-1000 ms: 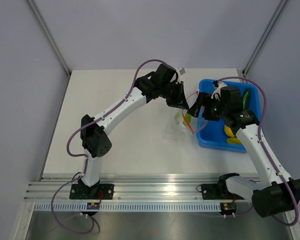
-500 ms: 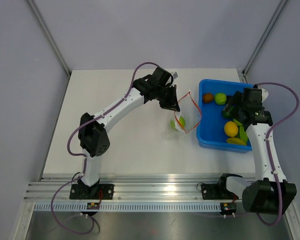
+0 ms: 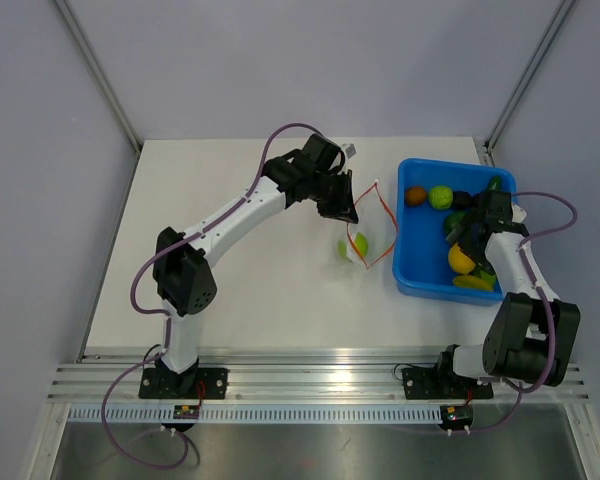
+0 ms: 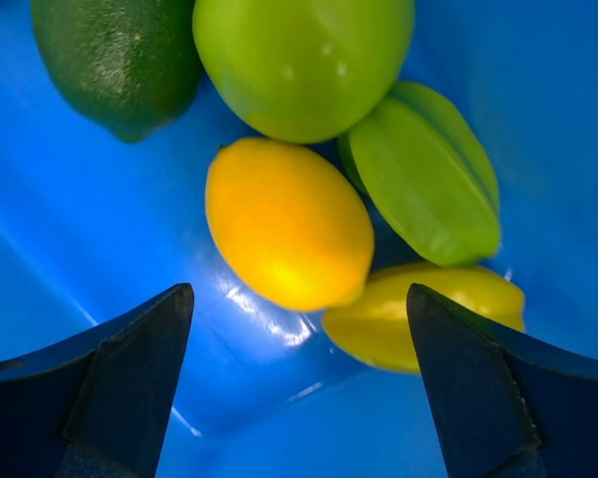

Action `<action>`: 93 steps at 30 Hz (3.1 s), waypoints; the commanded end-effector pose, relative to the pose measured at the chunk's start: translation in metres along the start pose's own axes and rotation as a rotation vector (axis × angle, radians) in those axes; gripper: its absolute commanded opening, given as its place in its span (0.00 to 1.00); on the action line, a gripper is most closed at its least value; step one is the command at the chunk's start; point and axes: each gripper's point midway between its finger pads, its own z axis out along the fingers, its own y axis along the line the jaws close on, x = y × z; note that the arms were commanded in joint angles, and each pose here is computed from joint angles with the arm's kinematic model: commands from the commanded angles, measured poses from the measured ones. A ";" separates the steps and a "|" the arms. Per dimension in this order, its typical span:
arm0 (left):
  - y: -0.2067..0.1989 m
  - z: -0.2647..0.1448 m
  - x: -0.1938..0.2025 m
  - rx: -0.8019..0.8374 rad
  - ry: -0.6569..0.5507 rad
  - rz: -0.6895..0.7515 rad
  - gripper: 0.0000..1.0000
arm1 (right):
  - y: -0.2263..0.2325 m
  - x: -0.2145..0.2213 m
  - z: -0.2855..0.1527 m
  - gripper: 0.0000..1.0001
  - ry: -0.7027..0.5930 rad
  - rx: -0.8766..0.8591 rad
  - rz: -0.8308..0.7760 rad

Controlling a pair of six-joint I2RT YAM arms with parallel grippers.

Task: Place the food in the zip-top bag and seal the zipper
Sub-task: Pick up the fake fruit from the bin, then place the fake fruit in the zipper food storage bag, then pick up the fake fruit from the bin.

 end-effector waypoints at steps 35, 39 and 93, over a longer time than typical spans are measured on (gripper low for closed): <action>-0.014 0.000 -0.010 0.056 -0.004 0.051 0.00 | 0.078 -0.040 -0.131 0.51 -0.203 -0.602 -0.017; -0.011 0.009 -0.013 0.068 0.012 0.036 0.00 | 0.099 -0.035 -0.174 0.52 -0.226 -0.754 -0.045; -0.018 -0.022 -0.023 0.102 -0.028 0.074 0.00 | 0.086 -0.087 -0.001 0.87 -0.210 -0.138 -0.006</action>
